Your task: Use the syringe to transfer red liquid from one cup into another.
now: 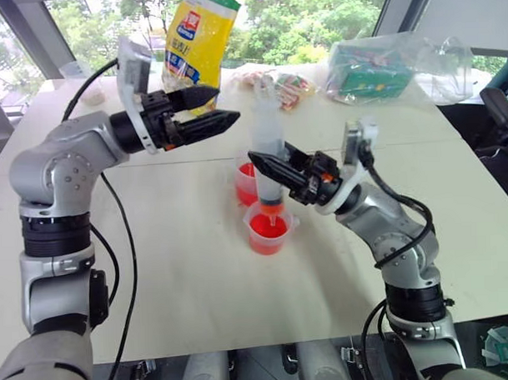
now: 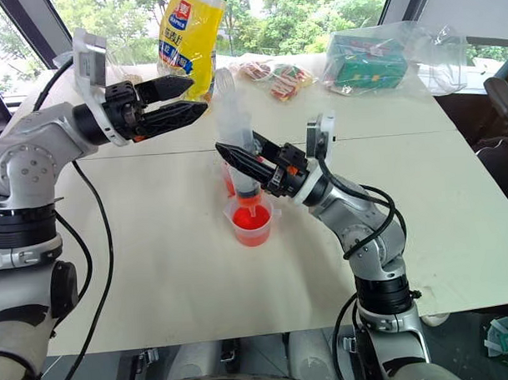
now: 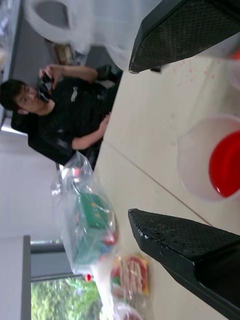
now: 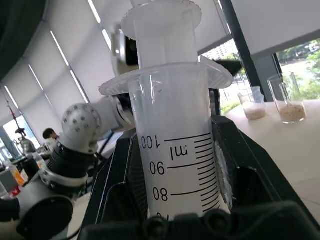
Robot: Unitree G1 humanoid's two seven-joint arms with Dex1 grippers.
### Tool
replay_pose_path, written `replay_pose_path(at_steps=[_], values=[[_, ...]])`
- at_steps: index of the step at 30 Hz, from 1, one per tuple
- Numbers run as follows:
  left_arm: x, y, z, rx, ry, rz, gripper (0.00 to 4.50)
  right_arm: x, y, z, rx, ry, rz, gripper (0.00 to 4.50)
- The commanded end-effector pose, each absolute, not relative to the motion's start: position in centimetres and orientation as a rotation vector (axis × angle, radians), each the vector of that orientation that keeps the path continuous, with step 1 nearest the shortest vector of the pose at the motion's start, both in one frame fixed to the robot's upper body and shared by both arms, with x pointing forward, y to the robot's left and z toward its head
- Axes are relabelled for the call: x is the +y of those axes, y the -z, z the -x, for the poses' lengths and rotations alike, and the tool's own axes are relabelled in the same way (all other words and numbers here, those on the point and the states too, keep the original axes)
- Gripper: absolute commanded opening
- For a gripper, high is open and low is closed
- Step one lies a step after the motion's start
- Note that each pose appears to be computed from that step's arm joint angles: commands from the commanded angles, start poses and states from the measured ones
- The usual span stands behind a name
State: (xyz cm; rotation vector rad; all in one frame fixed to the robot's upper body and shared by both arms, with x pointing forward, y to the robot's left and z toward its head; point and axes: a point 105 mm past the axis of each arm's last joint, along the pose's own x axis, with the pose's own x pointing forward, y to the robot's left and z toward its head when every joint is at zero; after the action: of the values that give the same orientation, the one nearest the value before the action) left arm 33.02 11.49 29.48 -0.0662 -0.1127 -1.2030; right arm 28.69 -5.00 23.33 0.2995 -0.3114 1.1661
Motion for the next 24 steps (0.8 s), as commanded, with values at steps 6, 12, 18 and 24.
replay_pose_path(at_steps=[6,12,18,24], values=[[11.1,-31.1,-31.7,-0.164,1.268,0.052,4.46,-5.0,-23.1,-28.5,-0.343,-1.161,-0.272,1.4],[10.0,-31.4,-31.9,-0.189,1.292,0.081,4.46,-4.6,-22.6,-28.3,-0.327,-1.175,-0.254,1.4],[9.1,-31.1,-32.4,-0.193,1.302,0.072,4.46,-4.4,-22.3,-28.2,-0.322,-1.181,-0.242,1.4],[7.5,-30.3,-32.4,-0.19,1.344,0.063,3.68,-4.5,-22.6,-28.2,-0.332,-1.181,-0.236,1.4]])
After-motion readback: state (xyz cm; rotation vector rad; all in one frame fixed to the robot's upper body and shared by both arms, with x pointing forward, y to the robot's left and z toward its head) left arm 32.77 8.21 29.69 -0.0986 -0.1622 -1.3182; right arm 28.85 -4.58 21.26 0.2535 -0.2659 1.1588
